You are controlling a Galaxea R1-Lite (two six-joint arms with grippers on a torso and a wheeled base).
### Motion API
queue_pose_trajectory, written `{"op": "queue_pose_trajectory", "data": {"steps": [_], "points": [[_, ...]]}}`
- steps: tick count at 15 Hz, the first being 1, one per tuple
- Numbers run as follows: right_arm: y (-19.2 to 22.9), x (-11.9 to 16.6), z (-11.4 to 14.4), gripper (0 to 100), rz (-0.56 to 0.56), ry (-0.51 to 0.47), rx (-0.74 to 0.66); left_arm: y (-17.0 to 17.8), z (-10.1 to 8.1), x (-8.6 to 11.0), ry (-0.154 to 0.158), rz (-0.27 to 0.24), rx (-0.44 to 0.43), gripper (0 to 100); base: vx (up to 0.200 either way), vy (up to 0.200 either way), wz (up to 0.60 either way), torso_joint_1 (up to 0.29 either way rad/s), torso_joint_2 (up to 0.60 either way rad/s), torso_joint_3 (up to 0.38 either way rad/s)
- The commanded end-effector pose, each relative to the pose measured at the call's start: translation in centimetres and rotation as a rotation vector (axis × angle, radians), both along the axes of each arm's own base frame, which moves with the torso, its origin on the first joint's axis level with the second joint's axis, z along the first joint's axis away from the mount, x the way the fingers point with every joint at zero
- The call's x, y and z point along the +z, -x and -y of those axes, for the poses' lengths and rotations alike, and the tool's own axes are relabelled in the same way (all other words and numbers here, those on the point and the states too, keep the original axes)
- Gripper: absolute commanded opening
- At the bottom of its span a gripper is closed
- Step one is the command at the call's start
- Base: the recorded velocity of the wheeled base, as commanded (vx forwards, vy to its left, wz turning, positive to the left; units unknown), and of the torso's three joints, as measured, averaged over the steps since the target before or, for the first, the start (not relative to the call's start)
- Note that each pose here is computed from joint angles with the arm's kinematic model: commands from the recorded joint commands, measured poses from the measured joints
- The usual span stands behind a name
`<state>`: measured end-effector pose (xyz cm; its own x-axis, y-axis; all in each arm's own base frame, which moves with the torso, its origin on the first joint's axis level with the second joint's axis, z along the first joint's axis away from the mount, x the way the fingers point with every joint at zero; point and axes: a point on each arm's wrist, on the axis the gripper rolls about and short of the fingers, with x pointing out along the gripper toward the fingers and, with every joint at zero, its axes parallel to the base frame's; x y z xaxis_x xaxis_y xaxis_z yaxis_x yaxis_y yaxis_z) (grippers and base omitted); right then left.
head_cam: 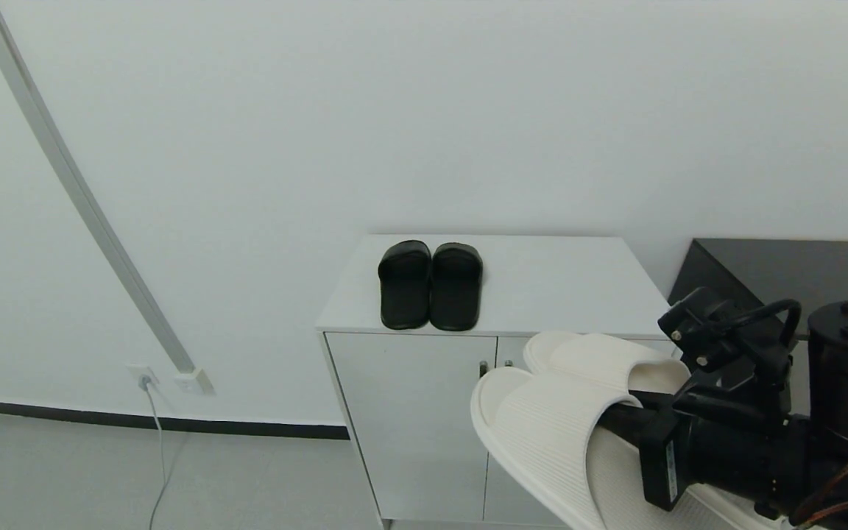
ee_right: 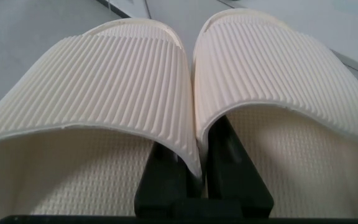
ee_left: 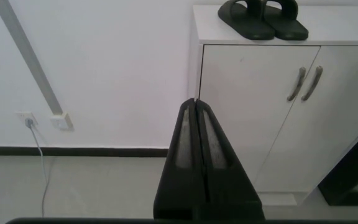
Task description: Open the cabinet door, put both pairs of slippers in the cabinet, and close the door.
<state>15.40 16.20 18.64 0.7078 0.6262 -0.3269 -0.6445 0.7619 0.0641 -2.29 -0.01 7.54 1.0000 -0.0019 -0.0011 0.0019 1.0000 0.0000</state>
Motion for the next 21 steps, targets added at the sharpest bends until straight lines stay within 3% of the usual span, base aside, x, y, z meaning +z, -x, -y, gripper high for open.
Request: {"op": "queue_pose_trajectory", "data": {"steps": [1,11,18,19,21], "points": [[0.0,-0.2,0.0,0,-0.001,0.01,0.003,0.0,0.0,0.0,0.0,-0.002,0.0,0,0.0,0.0,-0.6,-0.007,0.0,-0.002],[0.0,-0.8,-0.1,0,-0.007,0.036,0.013,0.0,0.0,0.0,0.0,0.0,0.0,0,0.0,0.0,0.0,0.0,0.0,0.0],[0.0,-1.1,0.0,0,-0.014,0.044,0.011,0.0,0.0,0.0,0.0,-0.005,-0.003,0,0.0,0.0,0.0,-0.16,0.37,0.203],[0.0,-1.1,-0.1,0,-0.015,0.045,0.013,0.0,0.0,0.0,-0.002,-0.005,-0.003,100,0.0,0.0,0.0,-0.207,0.51,0.286],[-0.1,-1.3,-0.2,0,-0.021,0.051,0.013,0.0,0.0,0.0,0.0,0.0,-0.001,100,0.0,0.0,0.0,-0.229,0.54,0.312]]}}
